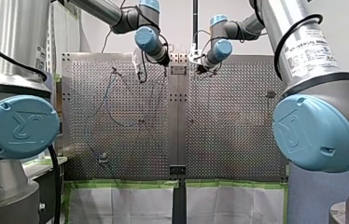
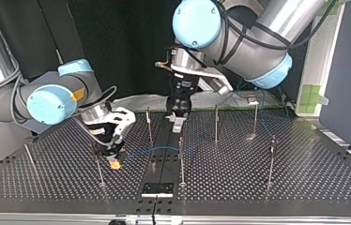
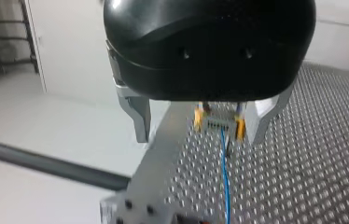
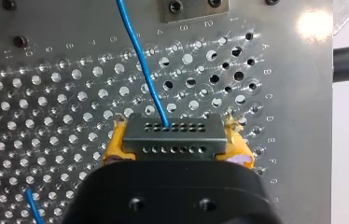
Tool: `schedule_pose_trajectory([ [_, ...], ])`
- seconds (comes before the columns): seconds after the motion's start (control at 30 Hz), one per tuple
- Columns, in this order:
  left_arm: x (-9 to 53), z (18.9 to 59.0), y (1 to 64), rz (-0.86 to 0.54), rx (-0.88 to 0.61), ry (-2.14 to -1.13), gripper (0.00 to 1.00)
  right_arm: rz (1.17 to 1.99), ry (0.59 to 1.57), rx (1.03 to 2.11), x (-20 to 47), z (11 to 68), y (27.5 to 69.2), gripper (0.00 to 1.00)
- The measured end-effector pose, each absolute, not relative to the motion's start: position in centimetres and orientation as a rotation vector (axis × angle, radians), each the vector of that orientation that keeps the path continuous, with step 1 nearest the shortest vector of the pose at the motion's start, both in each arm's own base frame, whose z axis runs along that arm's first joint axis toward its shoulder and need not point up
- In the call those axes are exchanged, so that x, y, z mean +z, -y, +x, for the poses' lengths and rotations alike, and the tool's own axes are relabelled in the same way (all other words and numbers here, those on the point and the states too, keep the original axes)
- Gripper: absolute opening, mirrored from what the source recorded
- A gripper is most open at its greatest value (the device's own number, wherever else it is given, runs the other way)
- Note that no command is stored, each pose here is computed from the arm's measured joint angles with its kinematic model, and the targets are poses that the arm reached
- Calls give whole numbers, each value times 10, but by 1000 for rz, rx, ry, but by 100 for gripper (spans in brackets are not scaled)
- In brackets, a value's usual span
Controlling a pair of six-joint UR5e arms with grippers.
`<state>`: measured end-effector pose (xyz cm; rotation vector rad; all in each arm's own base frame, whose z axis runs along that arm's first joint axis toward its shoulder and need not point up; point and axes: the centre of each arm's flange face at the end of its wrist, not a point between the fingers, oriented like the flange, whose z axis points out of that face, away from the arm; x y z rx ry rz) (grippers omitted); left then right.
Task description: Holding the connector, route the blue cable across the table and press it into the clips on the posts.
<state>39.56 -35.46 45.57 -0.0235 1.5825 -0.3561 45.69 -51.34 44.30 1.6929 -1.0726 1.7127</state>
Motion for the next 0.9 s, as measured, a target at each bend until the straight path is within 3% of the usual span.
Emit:
schedule_pose_trajectory([
  [0.9,441,470,411,-31,-307,-1581,100,1692,1076,1709,441,456,516,0],
])
